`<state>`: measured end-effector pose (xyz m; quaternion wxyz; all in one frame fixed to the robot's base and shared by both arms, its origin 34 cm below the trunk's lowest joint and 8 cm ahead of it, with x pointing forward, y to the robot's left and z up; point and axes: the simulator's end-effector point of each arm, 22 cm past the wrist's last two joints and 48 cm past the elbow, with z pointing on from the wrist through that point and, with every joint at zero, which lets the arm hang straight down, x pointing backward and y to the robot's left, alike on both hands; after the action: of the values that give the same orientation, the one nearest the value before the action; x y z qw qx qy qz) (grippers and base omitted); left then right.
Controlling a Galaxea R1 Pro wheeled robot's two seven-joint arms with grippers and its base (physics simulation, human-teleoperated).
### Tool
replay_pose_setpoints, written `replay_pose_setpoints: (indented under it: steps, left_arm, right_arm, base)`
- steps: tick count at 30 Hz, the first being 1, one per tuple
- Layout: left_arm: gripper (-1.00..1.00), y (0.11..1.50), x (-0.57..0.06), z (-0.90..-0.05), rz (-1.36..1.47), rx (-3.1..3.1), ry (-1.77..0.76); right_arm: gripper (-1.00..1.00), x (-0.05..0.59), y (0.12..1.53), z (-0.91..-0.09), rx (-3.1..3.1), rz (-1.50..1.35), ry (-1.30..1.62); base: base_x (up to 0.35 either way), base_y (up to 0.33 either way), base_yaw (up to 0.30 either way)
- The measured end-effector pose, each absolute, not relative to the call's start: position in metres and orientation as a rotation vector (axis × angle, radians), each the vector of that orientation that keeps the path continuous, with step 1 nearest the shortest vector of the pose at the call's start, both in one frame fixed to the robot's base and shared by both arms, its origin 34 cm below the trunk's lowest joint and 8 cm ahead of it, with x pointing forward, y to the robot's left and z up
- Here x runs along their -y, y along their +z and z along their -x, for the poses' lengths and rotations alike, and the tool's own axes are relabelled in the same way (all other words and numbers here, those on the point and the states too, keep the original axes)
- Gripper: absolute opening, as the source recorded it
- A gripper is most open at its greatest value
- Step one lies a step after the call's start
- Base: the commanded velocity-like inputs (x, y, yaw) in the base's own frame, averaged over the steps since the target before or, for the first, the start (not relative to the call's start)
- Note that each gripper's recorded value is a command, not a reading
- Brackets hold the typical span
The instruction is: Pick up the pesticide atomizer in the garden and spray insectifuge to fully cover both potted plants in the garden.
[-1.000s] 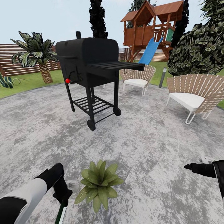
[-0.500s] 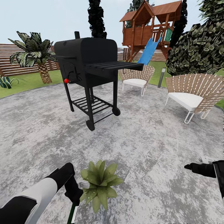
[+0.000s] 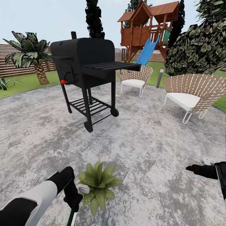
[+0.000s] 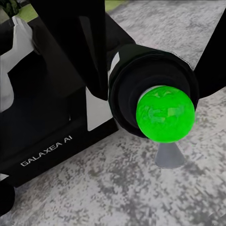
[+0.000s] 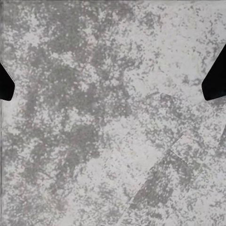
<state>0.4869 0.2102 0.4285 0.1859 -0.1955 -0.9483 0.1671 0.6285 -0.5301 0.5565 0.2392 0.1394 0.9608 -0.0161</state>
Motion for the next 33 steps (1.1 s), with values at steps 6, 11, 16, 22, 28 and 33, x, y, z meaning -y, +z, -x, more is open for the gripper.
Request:
replay_pose_setpoints:
  steps: [6,11,16,22,28,33]
  left_arm:
    - [-1.00,0.430,-0.196,-0.487,0.570,2.667,0.492]
    - [-1.00,0.430,-0.195,-0.488,0.571,2.667,0.494]
    - [-1.00,0.430,-0.195,-0.487,0.568,2.667,0.494]
    - [-1.00,0.429,-0.198,-0.483,0.564,2.657,0.488]
    - [-1.00,0.425,-0.201,-0.472,0.542,2.629,0.486]
    - [-1.00,0.425,-0.206,-0.471,0.535,2.630,0.479]
  right_arm:
    - [1.00,0.530,0.556,-0.629,-2.631,-0.382,-0.044]
    - [1.00,0.530,0.556,-0.629,-2.631,-0.381,-0.045]
    - [1.00,0.530,0.556,-0.628,-2.631,-0.381,-0.044]
    - [1.00,0.530,0.556,-0.628,-2.631,-0.381,-0.044]
    - [1.00,0.530,0.556,-0.628,-2.631,-0.381,-0.045]
    - [1.00,0.530,0.556,-0.628,-2.631,-0.381,-0.045]
  base:
    - [0.000,-0.300,0.000]
    - [0.000,-0.073,0.000]
    - [-0.054,-0.006,0.000]
    - [-0.022,0.000,0.000]
    - [-0.001,0.000,0.000]
    - [0.000,0.000,0.038]
